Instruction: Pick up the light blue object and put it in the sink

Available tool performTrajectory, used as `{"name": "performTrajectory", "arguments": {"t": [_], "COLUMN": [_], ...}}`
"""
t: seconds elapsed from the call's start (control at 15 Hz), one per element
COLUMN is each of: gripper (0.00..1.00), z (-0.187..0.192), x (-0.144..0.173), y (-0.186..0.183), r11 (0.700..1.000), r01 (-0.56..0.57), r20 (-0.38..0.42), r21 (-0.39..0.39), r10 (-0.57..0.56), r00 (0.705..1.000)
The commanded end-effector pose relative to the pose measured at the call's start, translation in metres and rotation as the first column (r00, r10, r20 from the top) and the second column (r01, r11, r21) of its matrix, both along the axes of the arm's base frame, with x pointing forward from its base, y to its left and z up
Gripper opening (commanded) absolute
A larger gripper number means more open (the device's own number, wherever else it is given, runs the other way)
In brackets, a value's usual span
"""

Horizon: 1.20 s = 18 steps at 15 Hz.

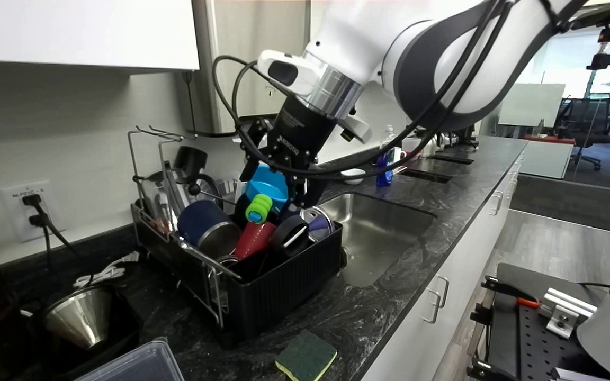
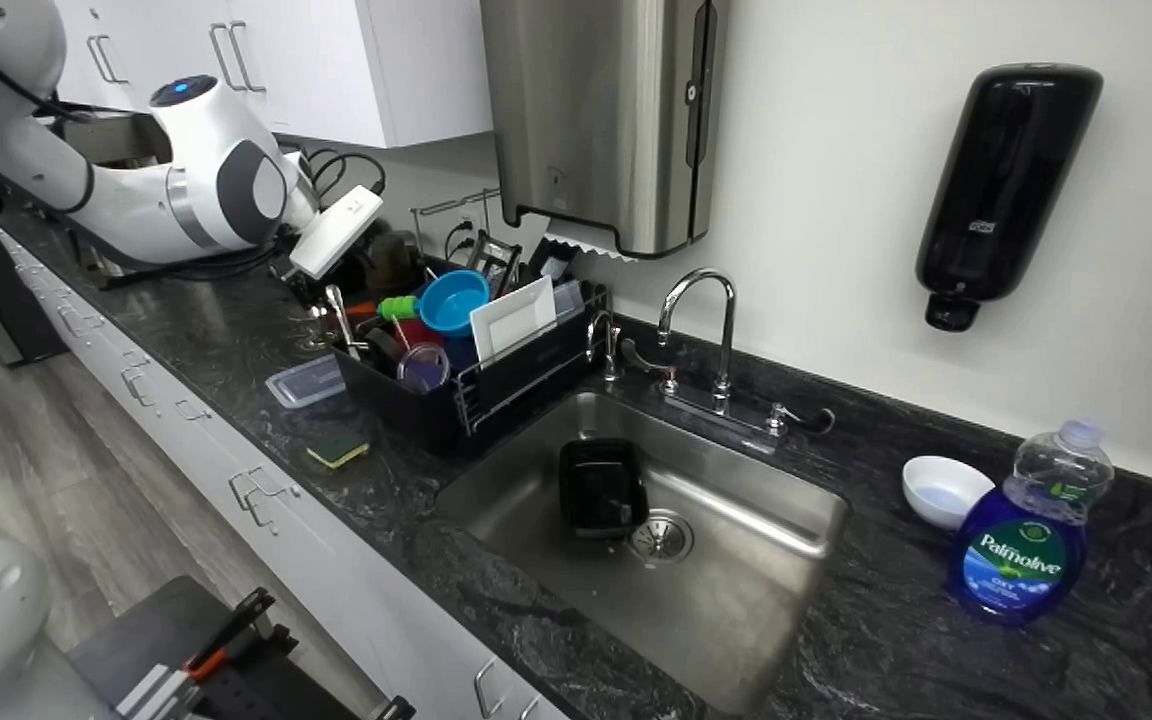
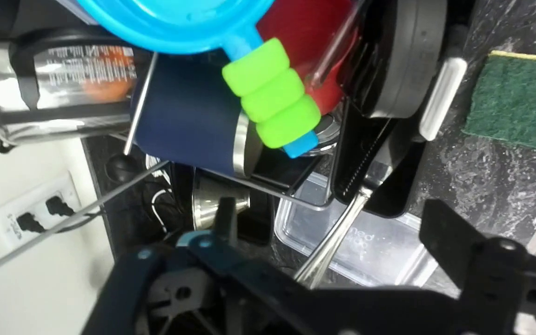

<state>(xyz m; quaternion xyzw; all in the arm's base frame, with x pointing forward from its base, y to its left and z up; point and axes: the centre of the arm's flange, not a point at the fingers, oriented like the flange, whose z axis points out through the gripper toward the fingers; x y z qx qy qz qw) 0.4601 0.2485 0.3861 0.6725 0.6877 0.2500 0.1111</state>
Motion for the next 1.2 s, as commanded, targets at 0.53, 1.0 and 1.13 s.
{"name": "performTrajectory", "arguments": {"t": [0.53, 1.0, 1.13], "gripper": [1.00, 1.00, 1.00], "z": [0.004, -0.003, -0.006], "x": [0.030, 0.037, 0.038], "y": [-0.014, -0.029, -0.031], "r11": [0.942, 0.926, 0.925], "r01": [-0.317, -0.342, -0.343], "r20": [0.086, 0.087, 0.082], "r21": [-0.112, -0.157, -0.163], "r10": [0.327, 0.358, 0.359], "r00": [0.941, 0.930, 0.930]}}
